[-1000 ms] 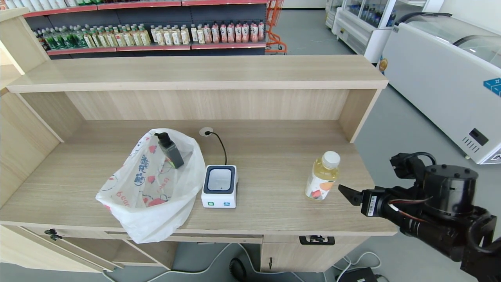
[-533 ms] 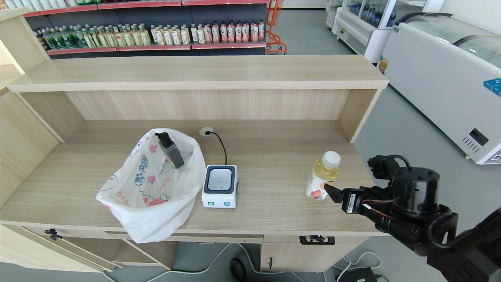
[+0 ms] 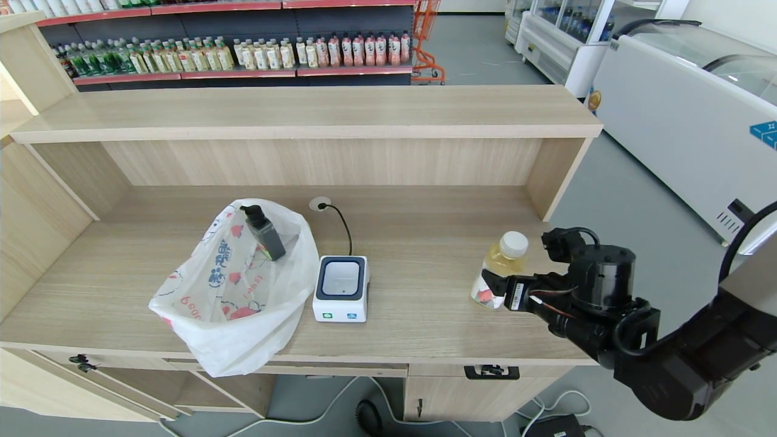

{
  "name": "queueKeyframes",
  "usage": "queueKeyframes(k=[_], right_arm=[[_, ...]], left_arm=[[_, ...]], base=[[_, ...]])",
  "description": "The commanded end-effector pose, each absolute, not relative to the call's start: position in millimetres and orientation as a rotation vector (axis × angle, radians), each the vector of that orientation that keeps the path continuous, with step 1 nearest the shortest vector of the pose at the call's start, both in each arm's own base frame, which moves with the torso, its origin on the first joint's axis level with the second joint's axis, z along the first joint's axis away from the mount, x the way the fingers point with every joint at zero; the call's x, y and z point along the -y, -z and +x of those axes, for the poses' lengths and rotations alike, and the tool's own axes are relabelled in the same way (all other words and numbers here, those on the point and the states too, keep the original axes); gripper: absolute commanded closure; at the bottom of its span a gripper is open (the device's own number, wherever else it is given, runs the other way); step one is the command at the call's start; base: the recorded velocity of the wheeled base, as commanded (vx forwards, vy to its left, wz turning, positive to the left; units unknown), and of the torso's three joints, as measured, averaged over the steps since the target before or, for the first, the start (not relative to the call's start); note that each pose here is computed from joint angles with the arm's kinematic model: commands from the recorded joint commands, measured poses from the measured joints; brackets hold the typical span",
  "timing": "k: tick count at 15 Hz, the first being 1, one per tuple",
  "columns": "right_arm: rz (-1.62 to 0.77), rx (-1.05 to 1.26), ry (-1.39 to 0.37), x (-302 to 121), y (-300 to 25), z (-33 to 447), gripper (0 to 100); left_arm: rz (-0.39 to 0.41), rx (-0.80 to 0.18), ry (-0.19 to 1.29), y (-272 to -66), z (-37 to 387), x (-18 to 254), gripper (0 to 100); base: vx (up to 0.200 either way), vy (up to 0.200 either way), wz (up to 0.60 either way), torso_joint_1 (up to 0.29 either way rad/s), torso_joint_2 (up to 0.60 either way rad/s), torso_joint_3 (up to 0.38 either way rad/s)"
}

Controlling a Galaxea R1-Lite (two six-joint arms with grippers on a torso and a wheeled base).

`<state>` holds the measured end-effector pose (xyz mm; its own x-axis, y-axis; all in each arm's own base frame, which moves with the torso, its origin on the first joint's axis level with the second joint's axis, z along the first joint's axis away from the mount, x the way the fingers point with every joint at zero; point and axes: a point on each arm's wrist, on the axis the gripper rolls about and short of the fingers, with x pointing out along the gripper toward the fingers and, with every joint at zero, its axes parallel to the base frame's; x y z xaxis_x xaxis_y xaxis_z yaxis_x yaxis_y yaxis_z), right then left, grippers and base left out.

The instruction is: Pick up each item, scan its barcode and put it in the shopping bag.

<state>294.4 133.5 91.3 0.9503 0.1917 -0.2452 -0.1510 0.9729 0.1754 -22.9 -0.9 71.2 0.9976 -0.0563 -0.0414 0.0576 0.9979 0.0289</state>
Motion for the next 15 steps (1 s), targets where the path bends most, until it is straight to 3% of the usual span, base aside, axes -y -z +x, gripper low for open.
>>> queueKeyframes(k=[1, 15], right_arm=[[0.152, -0.275, -0.188, -141, -85, 299, 0], [0.191, -0.243, -0.136, -170, -68, 327, 0]], left_arm=[[0.030, -0.041, 0.057, -71, -23, 1, 0], [0.030, -0.041, 0.057, -71, -23, 1, 0]], base=[[0.000, 0.000, 0.00, 0.000, 0.00, 0.000], [0.000, 0.000, 0.00, 0.000, 0.00, 0.000]])
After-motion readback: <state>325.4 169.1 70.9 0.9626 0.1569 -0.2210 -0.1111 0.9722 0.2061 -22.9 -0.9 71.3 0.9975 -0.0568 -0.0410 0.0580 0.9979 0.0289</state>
